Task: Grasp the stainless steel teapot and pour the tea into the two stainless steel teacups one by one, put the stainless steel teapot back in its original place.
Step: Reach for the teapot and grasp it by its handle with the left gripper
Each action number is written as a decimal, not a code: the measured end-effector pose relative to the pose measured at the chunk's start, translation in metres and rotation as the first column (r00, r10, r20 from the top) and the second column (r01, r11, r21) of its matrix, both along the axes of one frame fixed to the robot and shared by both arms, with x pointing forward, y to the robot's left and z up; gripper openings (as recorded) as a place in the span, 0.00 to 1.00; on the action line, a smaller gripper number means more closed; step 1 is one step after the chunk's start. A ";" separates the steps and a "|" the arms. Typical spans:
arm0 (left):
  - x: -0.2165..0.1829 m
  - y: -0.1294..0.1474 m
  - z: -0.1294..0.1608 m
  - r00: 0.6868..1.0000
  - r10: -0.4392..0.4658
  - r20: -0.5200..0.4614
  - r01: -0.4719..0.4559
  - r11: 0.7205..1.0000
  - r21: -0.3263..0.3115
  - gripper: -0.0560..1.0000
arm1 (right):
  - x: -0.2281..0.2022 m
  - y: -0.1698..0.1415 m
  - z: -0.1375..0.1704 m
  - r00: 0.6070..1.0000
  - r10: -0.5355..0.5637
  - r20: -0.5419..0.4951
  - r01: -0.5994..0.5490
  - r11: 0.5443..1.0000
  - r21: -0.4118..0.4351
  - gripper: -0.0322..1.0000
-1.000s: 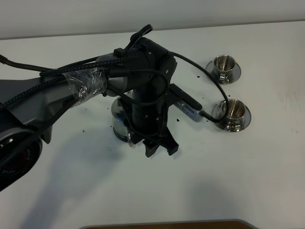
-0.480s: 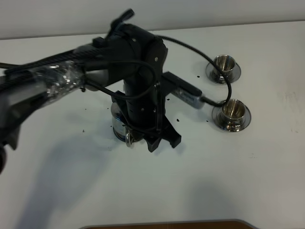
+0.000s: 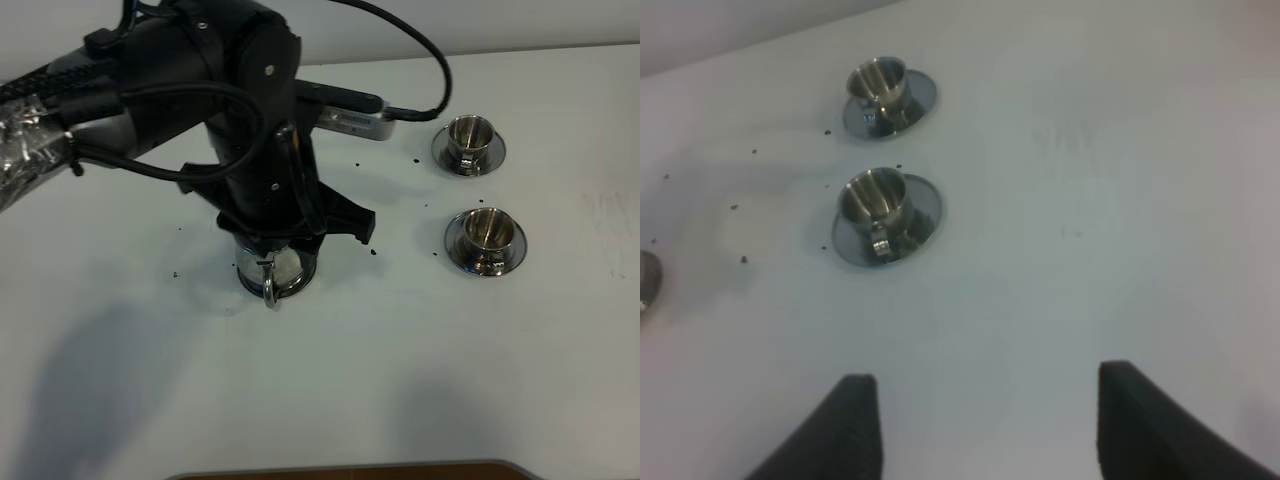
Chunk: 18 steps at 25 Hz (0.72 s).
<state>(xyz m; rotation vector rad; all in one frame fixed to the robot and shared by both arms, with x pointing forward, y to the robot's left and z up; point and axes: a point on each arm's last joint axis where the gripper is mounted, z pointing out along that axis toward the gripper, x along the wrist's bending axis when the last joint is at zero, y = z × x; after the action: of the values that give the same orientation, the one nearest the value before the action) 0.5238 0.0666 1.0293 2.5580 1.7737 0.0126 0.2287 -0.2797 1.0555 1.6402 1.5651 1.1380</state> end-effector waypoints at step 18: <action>0.007 0.033 -0.040 0.983 0.140 -0.119 -0.131 0.988 0.083 0.50 | 0.000 0.000 0.000 1.000 0.000 0.000 0.000 1.000 0.000 0.50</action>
<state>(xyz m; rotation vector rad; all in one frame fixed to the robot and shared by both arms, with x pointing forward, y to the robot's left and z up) 0.5312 0.0992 0.9894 2.5345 2.0269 -0.0811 0.2287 -0.2797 1.0555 1.6402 1.5651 1.1380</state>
